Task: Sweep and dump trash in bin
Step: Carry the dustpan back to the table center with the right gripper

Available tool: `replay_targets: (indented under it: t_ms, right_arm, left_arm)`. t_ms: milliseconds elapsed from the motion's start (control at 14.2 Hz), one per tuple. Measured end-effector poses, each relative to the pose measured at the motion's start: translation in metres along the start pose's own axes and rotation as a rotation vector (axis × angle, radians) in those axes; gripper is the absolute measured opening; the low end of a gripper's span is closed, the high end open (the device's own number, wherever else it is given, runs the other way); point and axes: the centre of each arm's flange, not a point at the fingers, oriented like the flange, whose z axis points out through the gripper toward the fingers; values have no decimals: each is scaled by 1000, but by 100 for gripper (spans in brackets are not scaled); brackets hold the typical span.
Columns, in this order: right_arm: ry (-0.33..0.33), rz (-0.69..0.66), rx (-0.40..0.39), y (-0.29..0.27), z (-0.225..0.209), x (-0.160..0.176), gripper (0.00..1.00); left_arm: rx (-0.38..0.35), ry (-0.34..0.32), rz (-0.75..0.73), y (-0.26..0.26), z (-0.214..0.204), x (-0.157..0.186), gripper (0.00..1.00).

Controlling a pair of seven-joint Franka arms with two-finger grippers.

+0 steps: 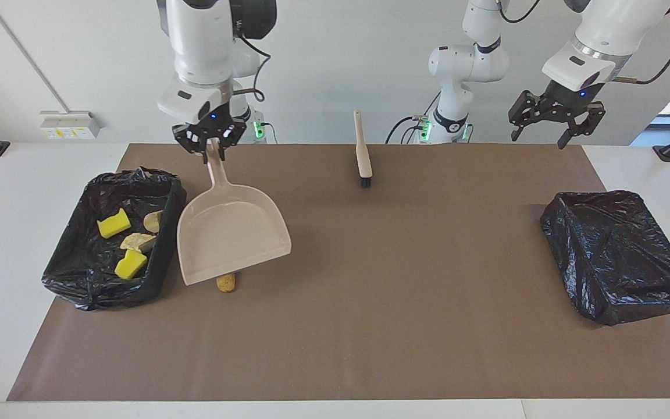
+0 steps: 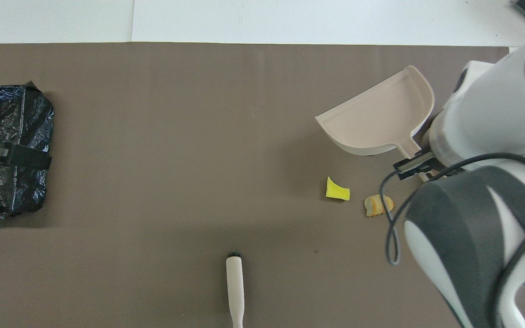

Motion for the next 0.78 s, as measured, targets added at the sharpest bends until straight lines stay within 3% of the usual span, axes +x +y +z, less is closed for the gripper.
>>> replay_targets:
  t_ms: [353, 776]
  right_arm:
    - [47, 218, 138, -121, 77, 63, 33]
    - [115, 288, 233, -230, 149, 94, 33]
  left_arm:
    - [0, 0, 0, 0, 0, 0, 100]
    - [1, 0, 0, 0, 0, 0, 100]
